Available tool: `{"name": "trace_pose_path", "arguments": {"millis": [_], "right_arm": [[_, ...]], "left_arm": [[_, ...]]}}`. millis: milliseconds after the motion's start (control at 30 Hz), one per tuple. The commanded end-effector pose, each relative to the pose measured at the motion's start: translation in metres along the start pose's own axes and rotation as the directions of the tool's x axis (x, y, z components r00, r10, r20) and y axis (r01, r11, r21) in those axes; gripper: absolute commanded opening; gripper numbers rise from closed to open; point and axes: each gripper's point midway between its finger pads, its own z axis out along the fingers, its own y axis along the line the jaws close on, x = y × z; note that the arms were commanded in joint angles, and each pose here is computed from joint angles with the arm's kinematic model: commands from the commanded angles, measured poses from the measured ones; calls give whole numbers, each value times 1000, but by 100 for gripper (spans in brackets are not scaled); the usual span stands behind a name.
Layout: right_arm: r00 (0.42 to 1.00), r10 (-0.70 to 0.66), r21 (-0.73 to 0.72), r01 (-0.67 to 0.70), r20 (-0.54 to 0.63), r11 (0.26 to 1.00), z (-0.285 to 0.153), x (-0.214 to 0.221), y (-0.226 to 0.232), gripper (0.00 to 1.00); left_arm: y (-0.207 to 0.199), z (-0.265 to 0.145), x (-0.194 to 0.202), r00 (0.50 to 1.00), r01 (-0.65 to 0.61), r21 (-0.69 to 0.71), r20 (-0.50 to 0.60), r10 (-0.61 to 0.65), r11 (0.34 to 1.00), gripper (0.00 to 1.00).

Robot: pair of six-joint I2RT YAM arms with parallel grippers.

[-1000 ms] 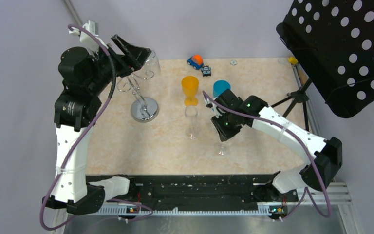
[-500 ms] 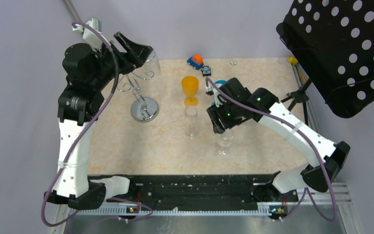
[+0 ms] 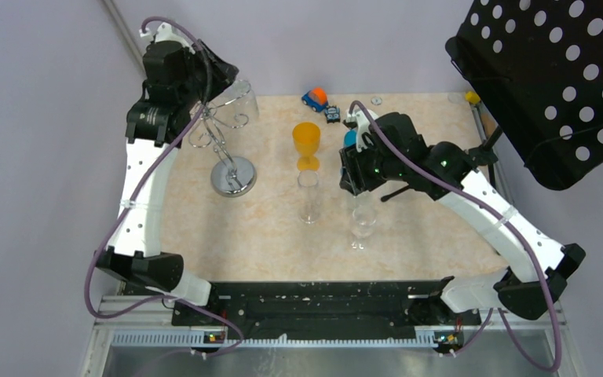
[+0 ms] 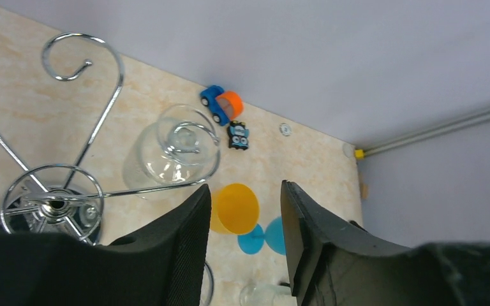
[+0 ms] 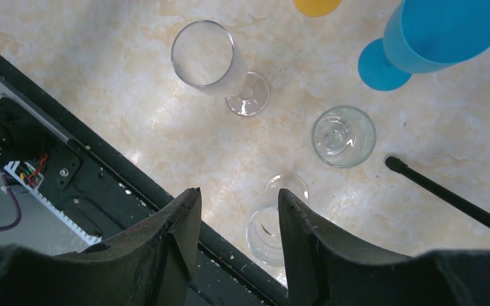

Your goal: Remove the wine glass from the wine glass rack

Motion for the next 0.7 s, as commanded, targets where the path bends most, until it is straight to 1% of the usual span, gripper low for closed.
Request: {"name": "trace_pose_path", "arguments": {"millis": [0, 100, 200, 400, 500, 667], "right_arm": [[990, 27, 14, -29, 135, 999, -16, -28, 0, 48], [988, 31, 18, -34, 148, 999, -17, -29, -1, 48], [988, 31, 31, -36, 149, 999, -16, -29, -3, 48], [987, 29, 38, -36, 157, 999, -14, -31, -4, 48], [986, 28, 37, -34, 162, 999, -14, -32, -4, 48], [986, 30, 37, -37, 164, 999, -14, -30, -4, 48]], "left_arm": [[20, 8, -15, 996, 35, -113, 83, -25, 993, 47], [37, 15, -13, 994, 51, -180, 103, -32, 982, 44], [47, 19, -11, 992, 65, -216, 121, -39, 974, 45], [58, 38, 5, 992, 101, -233, 100, -79, 967, 46], [63, 47, 6, 990, 113, -251, 114, -87, 961, 46], [63, 61, 8, 983, 152, -223, 137, -124, 963, 46]]}}
